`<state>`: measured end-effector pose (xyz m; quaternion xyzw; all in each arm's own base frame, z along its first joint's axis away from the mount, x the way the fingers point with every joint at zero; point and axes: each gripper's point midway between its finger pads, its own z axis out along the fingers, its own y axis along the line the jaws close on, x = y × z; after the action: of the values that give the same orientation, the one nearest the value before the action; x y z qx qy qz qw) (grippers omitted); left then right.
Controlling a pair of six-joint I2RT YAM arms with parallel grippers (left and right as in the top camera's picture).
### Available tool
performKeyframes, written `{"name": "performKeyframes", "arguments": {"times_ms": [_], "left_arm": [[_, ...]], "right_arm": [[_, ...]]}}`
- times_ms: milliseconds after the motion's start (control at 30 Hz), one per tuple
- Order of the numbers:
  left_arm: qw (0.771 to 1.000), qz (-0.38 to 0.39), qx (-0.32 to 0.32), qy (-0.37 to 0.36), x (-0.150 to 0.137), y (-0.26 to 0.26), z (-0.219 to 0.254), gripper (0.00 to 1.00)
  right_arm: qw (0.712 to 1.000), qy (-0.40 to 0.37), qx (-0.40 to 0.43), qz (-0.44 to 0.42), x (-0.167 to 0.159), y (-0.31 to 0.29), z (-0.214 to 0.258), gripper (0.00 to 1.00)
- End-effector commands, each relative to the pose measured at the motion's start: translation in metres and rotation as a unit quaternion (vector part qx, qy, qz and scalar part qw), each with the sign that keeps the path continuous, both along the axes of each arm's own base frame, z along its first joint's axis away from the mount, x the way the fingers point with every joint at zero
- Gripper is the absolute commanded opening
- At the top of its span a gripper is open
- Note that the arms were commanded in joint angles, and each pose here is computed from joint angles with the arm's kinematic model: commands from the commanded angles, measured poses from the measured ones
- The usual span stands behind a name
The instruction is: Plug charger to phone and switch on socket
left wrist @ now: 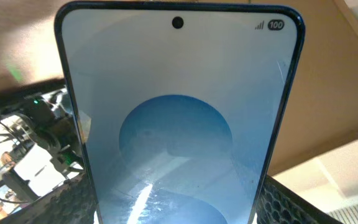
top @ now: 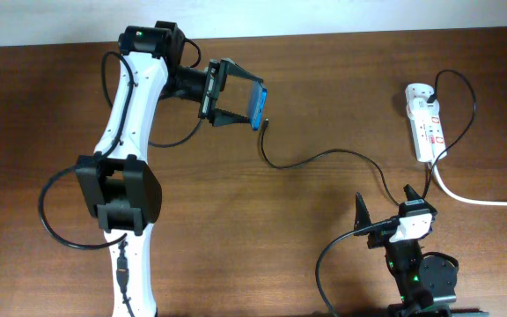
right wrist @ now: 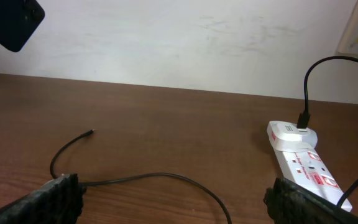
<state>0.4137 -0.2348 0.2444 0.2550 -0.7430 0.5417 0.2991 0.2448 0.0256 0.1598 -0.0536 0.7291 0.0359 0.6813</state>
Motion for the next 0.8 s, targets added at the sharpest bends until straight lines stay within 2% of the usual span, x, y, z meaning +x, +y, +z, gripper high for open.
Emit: {"name": "performKeyframes", "arguments": {"times_ms": [0,200,267,300,400,467,533,667,767], "left_arm": [[0.999,0.008,-0.048,-0.003,0.002,0.001,0.026,0.0],[1.0,0.008,-0.03,-0.006,0.002,0.002,0.019,0.0],[1.0,0.008,-0.03,-0.005,0.002,0.002,0.019,0.0],[1.0,0.008,-0.03,-0.005,0.002,0.002,0.019,0.0],[1.0,0.008,-0.03,-0.006,0.002,0.002,0.019,0.0],[1.0,0.008,-0.03,-0.005,0.002,0.002,0.019,0.0],[1.0,0.008,-0.03,-0.006,0.002,0.002,0.019,0.0],[1.0,0.008,-0.03,-0.006,0.002,0.002,0.019,0.0],[1.0,0.008,-0.028,-0.006,0.002,0.003,0.019,0.0]], "right_arm": [[1.0,0.001,0.004,0.007,0.0,0.003,-0.002,0.98],[1.0,0.001,0.004,0.006,0.0,0.003,-0.002,0.99],[0.997,0.008,0.068,-0.021,0.001,-0.005,-0.002,0.98],[0.99,0.013,0.131,-0.04,0.001,-0.01,-0.002,0.98],[0.95,0.023,0.307,-0.053,0.001,-0.012,0.001,0.98],[0.897,0.04,0.435,-0.059,0.001,-0.011,-0.001,0.98],[0.864,0.054,0.499,-0.05,0.001,-0.006,-0.002,0.98],[0.857,0.09,0.507,0.003,-0.003,0.016,0.0,0.98],[0.863,0.106,0.495,0.003,-0.004,0.019,0.004,0.98]]}}
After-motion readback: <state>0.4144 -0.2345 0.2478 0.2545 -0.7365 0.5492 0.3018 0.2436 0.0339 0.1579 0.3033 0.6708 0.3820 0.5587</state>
